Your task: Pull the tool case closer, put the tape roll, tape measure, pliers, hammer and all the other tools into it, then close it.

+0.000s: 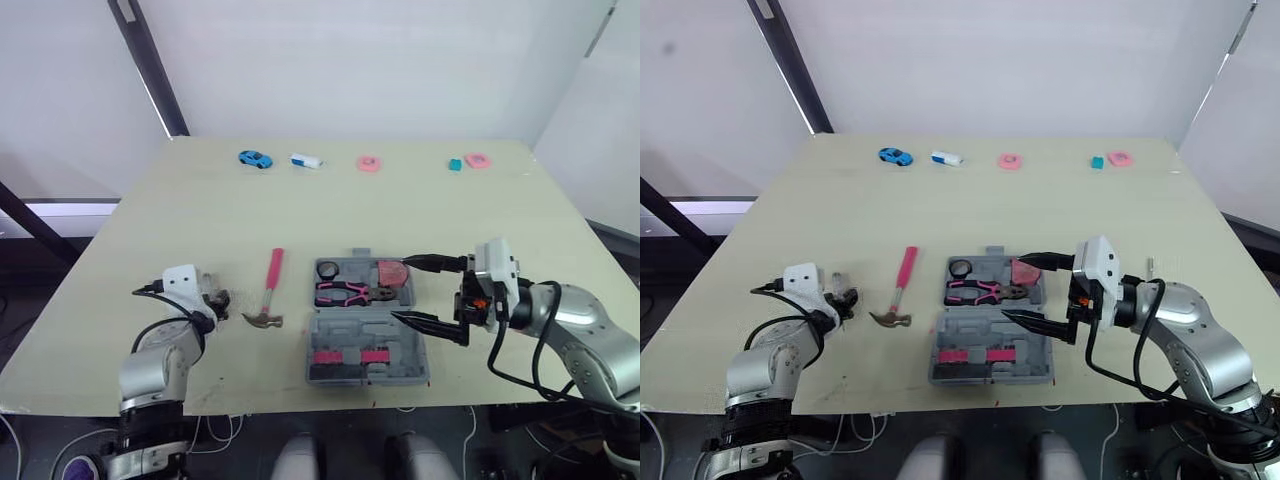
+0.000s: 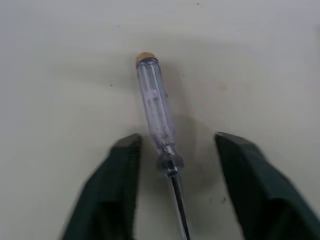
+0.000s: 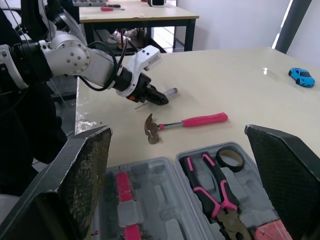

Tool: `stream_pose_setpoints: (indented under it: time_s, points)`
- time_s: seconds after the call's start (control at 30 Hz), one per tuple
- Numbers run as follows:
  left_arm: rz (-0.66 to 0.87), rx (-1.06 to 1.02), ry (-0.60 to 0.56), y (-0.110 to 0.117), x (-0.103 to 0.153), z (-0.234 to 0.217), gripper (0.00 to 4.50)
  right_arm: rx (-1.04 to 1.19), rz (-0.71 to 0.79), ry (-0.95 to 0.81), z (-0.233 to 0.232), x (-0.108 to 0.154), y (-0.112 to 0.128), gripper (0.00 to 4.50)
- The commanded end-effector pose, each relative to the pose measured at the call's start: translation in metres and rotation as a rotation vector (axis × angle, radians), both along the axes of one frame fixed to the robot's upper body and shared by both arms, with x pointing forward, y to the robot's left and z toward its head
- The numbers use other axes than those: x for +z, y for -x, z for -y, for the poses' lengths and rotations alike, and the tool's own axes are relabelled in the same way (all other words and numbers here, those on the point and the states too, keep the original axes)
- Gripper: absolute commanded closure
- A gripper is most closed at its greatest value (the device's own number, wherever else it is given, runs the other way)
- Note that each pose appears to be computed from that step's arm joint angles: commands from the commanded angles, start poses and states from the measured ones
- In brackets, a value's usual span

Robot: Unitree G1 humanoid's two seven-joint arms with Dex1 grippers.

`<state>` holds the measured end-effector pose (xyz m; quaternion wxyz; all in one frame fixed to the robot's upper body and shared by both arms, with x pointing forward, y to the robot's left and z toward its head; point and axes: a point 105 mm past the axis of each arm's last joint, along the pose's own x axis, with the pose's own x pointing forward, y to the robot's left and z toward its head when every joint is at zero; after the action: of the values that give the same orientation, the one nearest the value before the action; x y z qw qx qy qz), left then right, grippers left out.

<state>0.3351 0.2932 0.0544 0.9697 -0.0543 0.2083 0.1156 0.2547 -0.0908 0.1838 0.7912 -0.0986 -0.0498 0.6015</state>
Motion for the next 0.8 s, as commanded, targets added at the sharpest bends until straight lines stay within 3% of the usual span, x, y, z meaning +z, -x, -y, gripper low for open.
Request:
stream_pose_setpoints:
  time_s: [0.03,0.1,0.23,0.37,0.6,0.8]
  points:
    - [0.027,-0.004,0.007,-0.002,0.003,0.002,3.89,-0.001,0.036,-0.002,0.004,0.008,0.002,0.00]
    - [0.029,-0.010,0.006,0.003,0.001,0.001,4.49,-0.006,0.034,0.000,0.006,0.007,0.002,0.00]
    - [0.085,-0.099,-0.020,0.020,0.009,0.005,4.48,0.004,0.028,-0.005,0.007,0.007,0.004,0.00]
    - [0.094,-0.168,-0.055,0.052,0.011,0.009,4.48,0.043,0.018,-0.014,0.005,0.008,0.010,0.00]
    - [0.024,-0.221,-0.056,0.101,-0.004,0.024,4.48,0.105,-0.003,0.015,0.005,0.000,0.020,0.00]
    - [-0.008,-0.250,-0.050,0.107,-0.016,0.032,4.48,0.112,-0.008,0.015,0.004,-0.003,0.020,0.00]
